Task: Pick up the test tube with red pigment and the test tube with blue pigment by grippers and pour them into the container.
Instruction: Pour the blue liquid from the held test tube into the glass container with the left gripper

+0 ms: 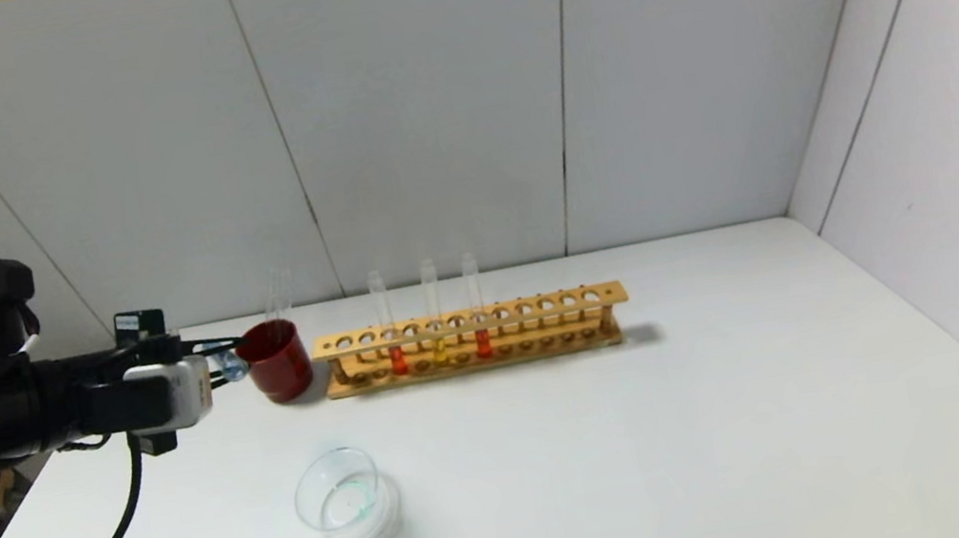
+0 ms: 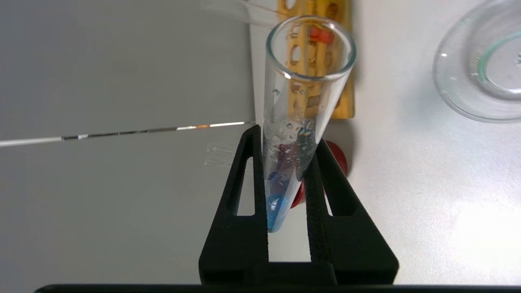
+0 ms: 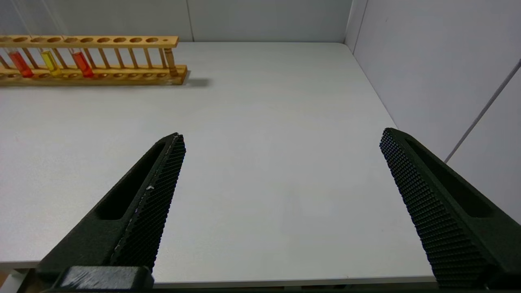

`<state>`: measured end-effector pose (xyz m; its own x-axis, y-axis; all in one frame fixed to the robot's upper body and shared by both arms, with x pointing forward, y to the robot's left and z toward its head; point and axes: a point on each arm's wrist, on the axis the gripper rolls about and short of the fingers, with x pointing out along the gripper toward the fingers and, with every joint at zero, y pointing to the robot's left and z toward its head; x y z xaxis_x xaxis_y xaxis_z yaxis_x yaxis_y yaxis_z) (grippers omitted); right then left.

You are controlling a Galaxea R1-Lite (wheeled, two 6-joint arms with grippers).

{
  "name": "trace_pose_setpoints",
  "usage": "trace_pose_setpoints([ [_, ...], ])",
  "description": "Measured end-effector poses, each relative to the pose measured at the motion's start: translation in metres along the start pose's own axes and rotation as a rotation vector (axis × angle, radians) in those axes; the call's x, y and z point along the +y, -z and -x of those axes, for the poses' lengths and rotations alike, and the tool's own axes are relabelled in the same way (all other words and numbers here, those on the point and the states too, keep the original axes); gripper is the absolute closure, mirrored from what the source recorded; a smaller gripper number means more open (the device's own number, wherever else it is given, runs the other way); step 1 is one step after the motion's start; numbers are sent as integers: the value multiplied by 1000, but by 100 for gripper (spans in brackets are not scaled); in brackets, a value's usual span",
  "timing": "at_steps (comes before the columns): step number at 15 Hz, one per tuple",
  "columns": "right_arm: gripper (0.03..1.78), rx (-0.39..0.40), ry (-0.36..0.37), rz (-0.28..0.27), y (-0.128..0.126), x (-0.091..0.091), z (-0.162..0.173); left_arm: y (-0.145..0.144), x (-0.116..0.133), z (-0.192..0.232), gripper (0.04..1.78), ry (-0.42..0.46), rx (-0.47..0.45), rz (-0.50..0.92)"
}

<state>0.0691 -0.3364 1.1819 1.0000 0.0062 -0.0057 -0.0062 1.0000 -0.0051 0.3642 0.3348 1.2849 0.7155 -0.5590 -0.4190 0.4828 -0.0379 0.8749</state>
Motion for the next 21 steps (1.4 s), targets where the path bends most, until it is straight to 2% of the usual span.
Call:
trace_pose_setpoints([
  [4, 6, 0, -1, 0, 0, 0, 0, 8, -11, -2, 151, 5, 9, -136],
  [10, 6, 0, 0, 0, 0, 0, 0, 22, -25, -18, 151, 10, -13, -179],
  [13, 6, 0, -1, 0, 0, 0, 0, 26, -30, -28, 151, 11, -42, -249],
  [15, 6, 0, 0, 0, 0, 0, 0, 27, -31, -32, 151, 15, -66, -319],
  [21, 6, 0, 0, 0, 0, 0, 0, 19, -31, -50, 151, 31, -115, -354],
])
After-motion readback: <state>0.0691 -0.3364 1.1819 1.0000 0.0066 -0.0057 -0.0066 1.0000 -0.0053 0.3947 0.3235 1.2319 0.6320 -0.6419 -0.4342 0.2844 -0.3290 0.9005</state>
